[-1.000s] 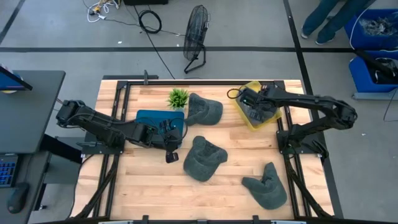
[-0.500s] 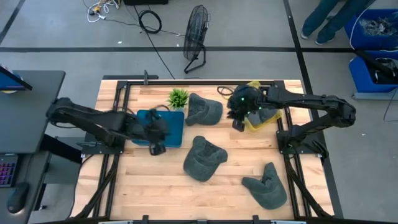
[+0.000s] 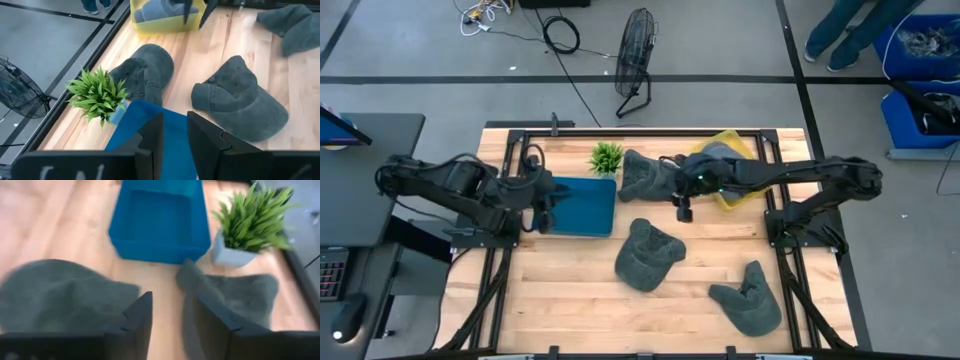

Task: Pick & Place hat
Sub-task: Put the top black cap into the blue bin

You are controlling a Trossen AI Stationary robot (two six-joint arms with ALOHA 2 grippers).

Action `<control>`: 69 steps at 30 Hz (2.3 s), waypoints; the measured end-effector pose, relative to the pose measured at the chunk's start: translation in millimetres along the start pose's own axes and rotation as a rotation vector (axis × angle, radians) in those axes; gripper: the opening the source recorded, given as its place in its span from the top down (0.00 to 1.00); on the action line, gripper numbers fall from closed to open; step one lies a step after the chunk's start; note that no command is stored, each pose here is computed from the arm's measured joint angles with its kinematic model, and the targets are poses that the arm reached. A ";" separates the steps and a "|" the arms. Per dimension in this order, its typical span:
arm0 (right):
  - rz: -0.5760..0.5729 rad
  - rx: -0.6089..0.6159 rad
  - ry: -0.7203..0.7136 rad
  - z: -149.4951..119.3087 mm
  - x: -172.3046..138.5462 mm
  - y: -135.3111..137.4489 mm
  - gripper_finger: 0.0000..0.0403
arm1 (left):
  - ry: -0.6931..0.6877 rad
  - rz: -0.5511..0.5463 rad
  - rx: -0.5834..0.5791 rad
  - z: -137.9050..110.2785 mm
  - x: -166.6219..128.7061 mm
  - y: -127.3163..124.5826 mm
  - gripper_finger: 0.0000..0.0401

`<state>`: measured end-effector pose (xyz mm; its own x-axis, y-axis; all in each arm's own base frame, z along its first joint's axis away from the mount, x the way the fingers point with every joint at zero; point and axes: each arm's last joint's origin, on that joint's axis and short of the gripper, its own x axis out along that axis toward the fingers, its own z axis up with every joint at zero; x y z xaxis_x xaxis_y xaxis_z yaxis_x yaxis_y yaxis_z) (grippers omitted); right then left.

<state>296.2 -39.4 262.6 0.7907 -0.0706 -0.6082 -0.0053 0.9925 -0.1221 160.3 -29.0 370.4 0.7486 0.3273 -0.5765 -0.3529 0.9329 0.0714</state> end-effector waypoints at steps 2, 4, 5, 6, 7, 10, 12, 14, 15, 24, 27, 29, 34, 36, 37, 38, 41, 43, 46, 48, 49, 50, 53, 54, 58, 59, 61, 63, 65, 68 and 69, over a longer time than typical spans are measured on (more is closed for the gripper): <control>-0.028 -0.049 -0.014 -0.3 14.6 -2.9 0.59 | 0.003 0.005 0.007 0.1 0.9 0.3 0.78; -0.034 -0.097 -0.022 -2.7 32.0 -4.3 0.54 | 0.004 0.008 0.007 0.2 1.4 0.3 0.78; -0.040 -0.112 -0.026 -4.7 41.8 -5.7 0.53 | 0.005 0.008 0.009 0.2 1.6 0.1 0.78; -0.041 -0.125 -0.015 -8.5 51.4 -7.1 0.51 | 0.006 0.009 0.015 0.4 2.4 -0.4 0.78; -0.042 -0.140 -0.007 -12.4 60.9 -8.1 0.50 | 0.007 0.010 0.022 0.5 3.0 -0.8 0.78; -0.086 -0.221 0.053 -26.8 85.5 -13.9 0.49 | 0.007 0.012 0.012 0.4 3.2 -0.9 0.78; -0.160 -0.262 0.119 -36.1 96.0 -21.6 0.49 | 0.005 0.016 -0.002 0.5 3.0 -0.6 0.78; -0.221 -0.264 0.173 -40.6 103.3 -32.2 0.49 | 0.006 0.016 -0.001 0.4 3.1 -0.7 0.78; -0.234 -0.255 0.194 -42.0 105.6 -37.9 0.49 | 0.006 0.016 -0.002 0.4 3.1 -0.7 0.78; -0.040 -0.096 0.180 -33.4 102.4 -75.0 0.49 | 0.006 0.016 0.000 0.4 3.1 -0.7 0.78; 0.050 -0.121 0.192 -37.0 100.9 -74.9 0.49 | 0.008 0.017 0.001 0.1 3.1 -0.6 0.78; 0.047 -0.165 0.198 -38.3 103.5 -75.3 0.49 | 0.008 0.017 0.001 0.2 3.1 -0.6 0.78; 0.018 -0.180 0.201 -42.7 112.9 -77.5 0.49 | 0.008 0.017 0.000 0.1 3.2 -0.7 0.78; 0.021 -0.176 0.211 -47.6 119.3 -77.9 0.49 | 0.007 0.017 0.001 0.1 3.2 -0.7 0.78; 0.028 -0.171 0.226 -51.1 122.2 -77.4 0.49 | 0.008 0.017 0.001 0.0 3.3 -0.7 0.78; 0.034 -0.157 0.241 -54.7 125.0 -77.0 0.49 | 0.009 0.017 0.001 -0.1 3.3 -0.7 0.78; 0.042 -0.114 0.265 -62.3 133.1 -76.2 0.51 | 0.012 0.018 0.003 -0.4 3.3 -0.6 0.78; 0.058 -0.110 0.295 -66.9 135.7 -73.9 0.55 | 0.012 0.018 0.003 -0.4 3.3 -0.6 0.78; 0.047 -0.109 0.332 -68.9 137.4 -69.3 0.65 | 0.013 0.018 0.003 -0.5 3.3 -0.6 0.78; 0.046 -0.109 0.344 -67.7 136.5 -65.4 0.74 | 0.013 0.018 0.003 -0.5 3.3 -0.6 0.78; 0.051 -0.110 0.350 -66.6 134.7 -63.4 0.79 | 0.013 0.019 0.004 -0.5 3.3 -0.5 0.78; 0.056 -0.113 0.357 -64.8 131.7 -60.9 0.84 | 0.013 0.019 0.004 -0.5 3.3 -0.5 0.78; 0.084 -0.125 0.386 -58.0 118.6 -51.1 0.96 | 0.013 0.019 0.004 -0.5 3.3 -0.5 0.78; 0.089 -0.132 0.391 -54.3 112.8 -47.9 0.97 | 0.013 0.019 0.004 -0.5 3.3 -0.5 0.78; -0.012 -0.189 0.374 -29.3 80.6 -35.2 0.91 | 0.005 0.039 0.007 -0.3 3.2 0.1 0.78; -0.043 -0.207 0.360 -22.5 72.3 -31.7 0.90 | -0.002 0.059 0.012 -0.1 3.2 0.6 0.78; -0.083 -0.232 0.298 -7.7 55.3 -24.3 0.89 | -0.022 0.111 0.015 0.5 3.1 2.1 0.78; -0.098 -0.240 0.197 8.6 37.8 -16.1 0.90 | -0.047 0.180 0.016 1.3 2.7 4.1 0.78; -0.116 -0.236 0.073 25.0 24.7 -9.2 0.92 | -0.070 0.241 0.016 1.9 2.2 5.9 0.78; -0.151 -0.226 -0.145 48.8 13.9 -2.5 0.93 | -0.093 0.302 0.016 2.6 1.6 7.7 0.78; -0.164 -0.225 -0.231 57.2 12.1 -1.5 0.93 | -0.097 0.312 0.016 2.7 1.5 8.0 0.78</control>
<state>340.8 -36.0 300.3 0.9096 -0.1772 -0.3759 0.0191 0.9213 -0.3883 160.1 -20.6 372.4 0.6557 0.6100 -0.4449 -0.5657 0.7872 0.2455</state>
